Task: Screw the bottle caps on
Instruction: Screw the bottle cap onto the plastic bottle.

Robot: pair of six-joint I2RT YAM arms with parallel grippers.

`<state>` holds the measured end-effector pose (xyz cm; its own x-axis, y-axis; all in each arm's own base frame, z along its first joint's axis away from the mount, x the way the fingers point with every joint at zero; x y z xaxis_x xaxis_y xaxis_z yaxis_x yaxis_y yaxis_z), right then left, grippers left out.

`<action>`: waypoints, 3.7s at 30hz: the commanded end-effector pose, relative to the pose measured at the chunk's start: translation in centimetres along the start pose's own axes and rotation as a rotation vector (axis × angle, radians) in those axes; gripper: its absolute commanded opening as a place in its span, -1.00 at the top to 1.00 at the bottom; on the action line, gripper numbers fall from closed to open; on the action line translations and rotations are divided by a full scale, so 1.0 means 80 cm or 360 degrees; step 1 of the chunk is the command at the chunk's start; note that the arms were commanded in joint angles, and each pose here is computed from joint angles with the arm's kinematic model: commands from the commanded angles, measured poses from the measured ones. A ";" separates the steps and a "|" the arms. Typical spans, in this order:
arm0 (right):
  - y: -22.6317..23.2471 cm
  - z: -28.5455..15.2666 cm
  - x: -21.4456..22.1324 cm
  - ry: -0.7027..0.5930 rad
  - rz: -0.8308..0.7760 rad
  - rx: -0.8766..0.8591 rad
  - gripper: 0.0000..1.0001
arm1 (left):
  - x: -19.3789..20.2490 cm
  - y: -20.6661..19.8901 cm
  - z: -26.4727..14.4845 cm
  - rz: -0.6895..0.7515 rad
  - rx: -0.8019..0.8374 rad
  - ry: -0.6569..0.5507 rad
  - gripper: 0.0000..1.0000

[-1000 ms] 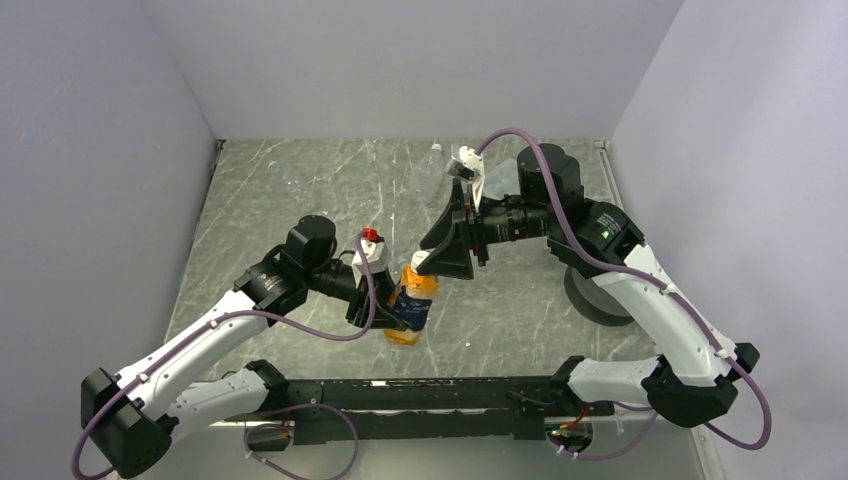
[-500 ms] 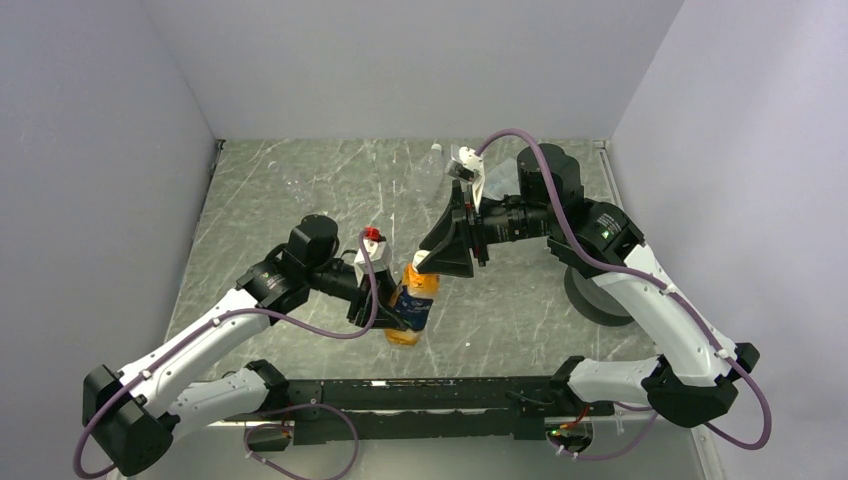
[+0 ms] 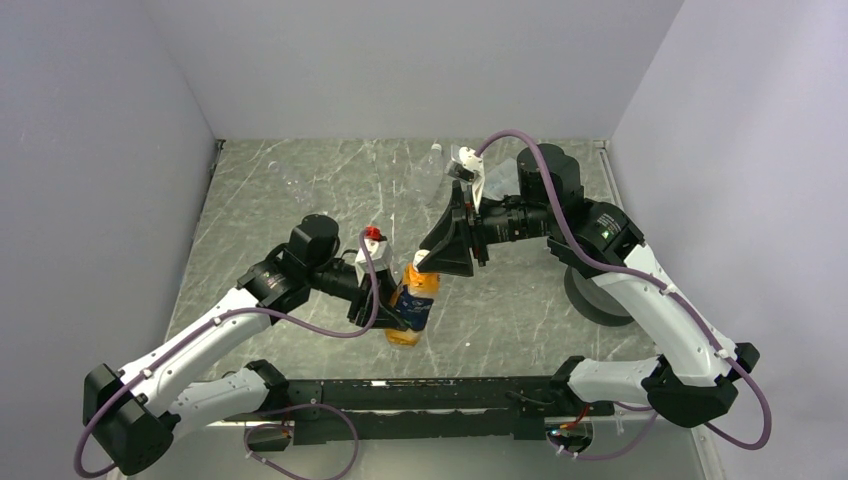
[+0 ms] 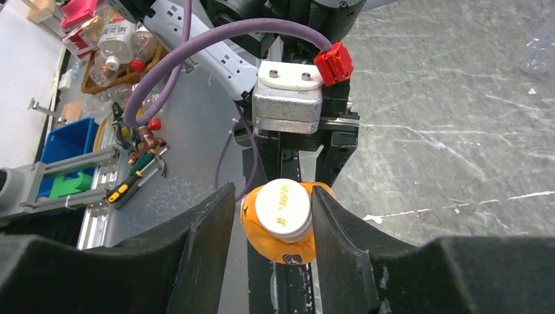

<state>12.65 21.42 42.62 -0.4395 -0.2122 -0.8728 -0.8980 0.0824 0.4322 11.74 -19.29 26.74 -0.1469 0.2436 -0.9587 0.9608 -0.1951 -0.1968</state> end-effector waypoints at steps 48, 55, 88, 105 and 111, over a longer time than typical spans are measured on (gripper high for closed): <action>-0.193 0.093 0.013 -0.0007 0.0969 0.1924 0.94 | -0.113 0.131 -0.049 0.0402 -0.1768 -0.0312 1.00; -0.198 0.104 -0.009 -0.0099 0.1012 0.1903 0.76 | -0.086 0.144 -0.040 0.0358 -0.1797 -0.0237 1.00; -0.017 -0.044 -0.003 -0.0338 -0.0013 0.0423 -0.85 | -0.018 0.028 -0.004 -0.0023 0.0152 -0.0147 1.00; -0.013 -0.027 -0.001 -0.0215 0.0007 0.0078 -0.24 | -0.022 0.018 -0.008 0.0038 0.0189 -0.0169 1.00; -0.015 -0.026 -0.001 -0.0213 0.0012 0.0059 -0.03 | -0.024 0.018 -0.008 0.0042 0.0181 -0.0175 1.00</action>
<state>13.75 19.23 41.92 -0.4884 -0.1014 -0.8667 -0.8671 0.1680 0.4689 13.85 -19.58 27.29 -0.1954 0.1721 -0.9655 0.9322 -0.2732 -0.2373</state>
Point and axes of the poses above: each gripper's point midway between its finger pads, its own z axis out along the fingers, its own y axis along the line the jaws close on, x = y × z, the point moved 9 cm from there along -z, back along the fingers, and after that the axes turned 7 degrees about z, right-handed, at the moved point
